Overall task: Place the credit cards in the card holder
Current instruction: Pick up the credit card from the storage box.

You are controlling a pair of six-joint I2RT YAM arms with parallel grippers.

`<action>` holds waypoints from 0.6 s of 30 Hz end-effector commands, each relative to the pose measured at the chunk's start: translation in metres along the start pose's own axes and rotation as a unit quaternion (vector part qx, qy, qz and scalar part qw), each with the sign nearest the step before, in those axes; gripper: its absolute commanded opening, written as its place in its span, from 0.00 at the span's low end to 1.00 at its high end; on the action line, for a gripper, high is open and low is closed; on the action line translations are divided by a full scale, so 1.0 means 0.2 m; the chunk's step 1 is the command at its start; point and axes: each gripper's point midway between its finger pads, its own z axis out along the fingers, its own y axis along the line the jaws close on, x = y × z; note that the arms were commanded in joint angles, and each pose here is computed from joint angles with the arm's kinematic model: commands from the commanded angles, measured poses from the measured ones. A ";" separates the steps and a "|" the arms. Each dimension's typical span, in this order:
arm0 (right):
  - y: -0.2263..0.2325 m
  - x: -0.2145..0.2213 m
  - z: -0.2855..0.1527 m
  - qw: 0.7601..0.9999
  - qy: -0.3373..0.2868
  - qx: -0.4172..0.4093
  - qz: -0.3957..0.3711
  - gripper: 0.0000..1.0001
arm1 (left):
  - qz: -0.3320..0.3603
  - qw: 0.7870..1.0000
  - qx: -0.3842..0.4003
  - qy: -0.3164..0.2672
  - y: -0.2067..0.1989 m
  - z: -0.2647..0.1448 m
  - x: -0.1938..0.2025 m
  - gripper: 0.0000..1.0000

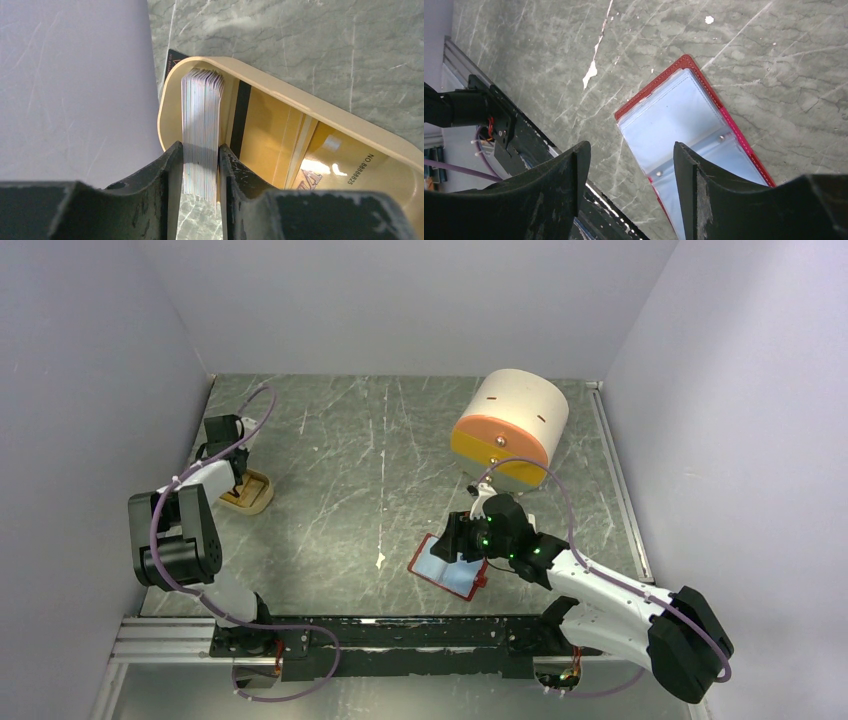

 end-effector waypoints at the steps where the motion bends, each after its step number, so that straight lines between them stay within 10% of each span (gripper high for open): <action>1: 0.03 -0.06 0.00 1.000 -0.017 -0.012 -0.008 0.65 | -0.002 0.999 -0.039 -0.024 0.10 -0.05 -0.06 0.34; 18: 0.02 -0.06 0.00 1.000 -0.015 -0.012 -0.007 0.65 | 0.007 0.999 -0.029 -0.021 0.08 -0.04 -0.06 0.31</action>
